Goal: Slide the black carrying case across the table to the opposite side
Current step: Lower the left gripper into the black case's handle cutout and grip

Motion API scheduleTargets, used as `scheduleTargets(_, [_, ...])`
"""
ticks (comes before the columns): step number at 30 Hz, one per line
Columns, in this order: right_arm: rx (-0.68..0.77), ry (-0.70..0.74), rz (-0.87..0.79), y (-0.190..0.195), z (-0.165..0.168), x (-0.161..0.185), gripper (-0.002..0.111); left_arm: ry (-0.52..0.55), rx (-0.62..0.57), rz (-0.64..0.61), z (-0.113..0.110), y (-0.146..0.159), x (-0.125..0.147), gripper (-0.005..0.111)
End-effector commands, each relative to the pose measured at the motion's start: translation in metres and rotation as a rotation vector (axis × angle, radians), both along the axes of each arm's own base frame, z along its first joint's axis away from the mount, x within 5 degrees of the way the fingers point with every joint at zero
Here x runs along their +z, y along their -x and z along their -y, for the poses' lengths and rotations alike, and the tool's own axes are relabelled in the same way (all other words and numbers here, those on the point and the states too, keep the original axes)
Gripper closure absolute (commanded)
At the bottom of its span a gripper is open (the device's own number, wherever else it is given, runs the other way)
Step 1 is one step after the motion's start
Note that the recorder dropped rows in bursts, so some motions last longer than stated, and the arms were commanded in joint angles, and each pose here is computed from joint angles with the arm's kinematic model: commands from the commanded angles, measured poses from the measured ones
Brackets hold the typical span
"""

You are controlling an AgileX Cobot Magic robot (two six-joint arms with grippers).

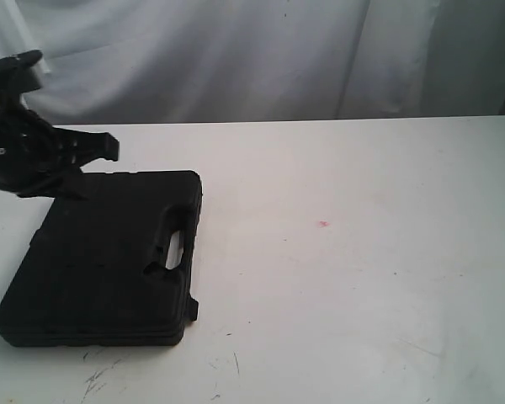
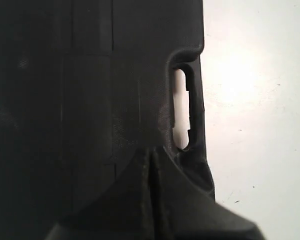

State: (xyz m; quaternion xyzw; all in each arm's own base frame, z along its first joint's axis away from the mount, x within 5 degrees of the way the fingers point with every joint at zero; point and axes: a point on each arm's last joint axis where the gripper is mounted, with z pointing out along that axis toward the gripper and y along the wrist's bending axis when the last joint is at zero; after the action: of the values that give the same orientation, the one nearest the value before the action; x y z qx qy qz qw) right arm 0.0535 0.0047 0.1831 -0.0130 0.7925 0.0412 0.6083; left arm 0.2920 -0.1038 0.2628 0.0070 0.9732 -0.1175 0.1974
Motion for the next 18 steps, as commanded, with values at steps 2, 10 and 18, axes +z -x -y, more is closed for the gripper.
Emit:
scheduleTargets(2, [0.001,-0.005,0.001,0.0,0.0,-0.001,0.108,-0.042,-0.022,-0.03,0.036,-0.012,-0.013,0.107])
scheduleTargets(10, [0.001,-0.005,0.001,0.0,0.0,-0.001,0.108,-0.065,-0.085,-0.093,0.078,-0.031,-0.042,0.107])
scheduleTargets(18, [0.001,-0.005,0.001,0.0,0.0,-0.001,0.108,-0.161,-0.033,-0.129,0.091,-0.051,-0.062,0.09])
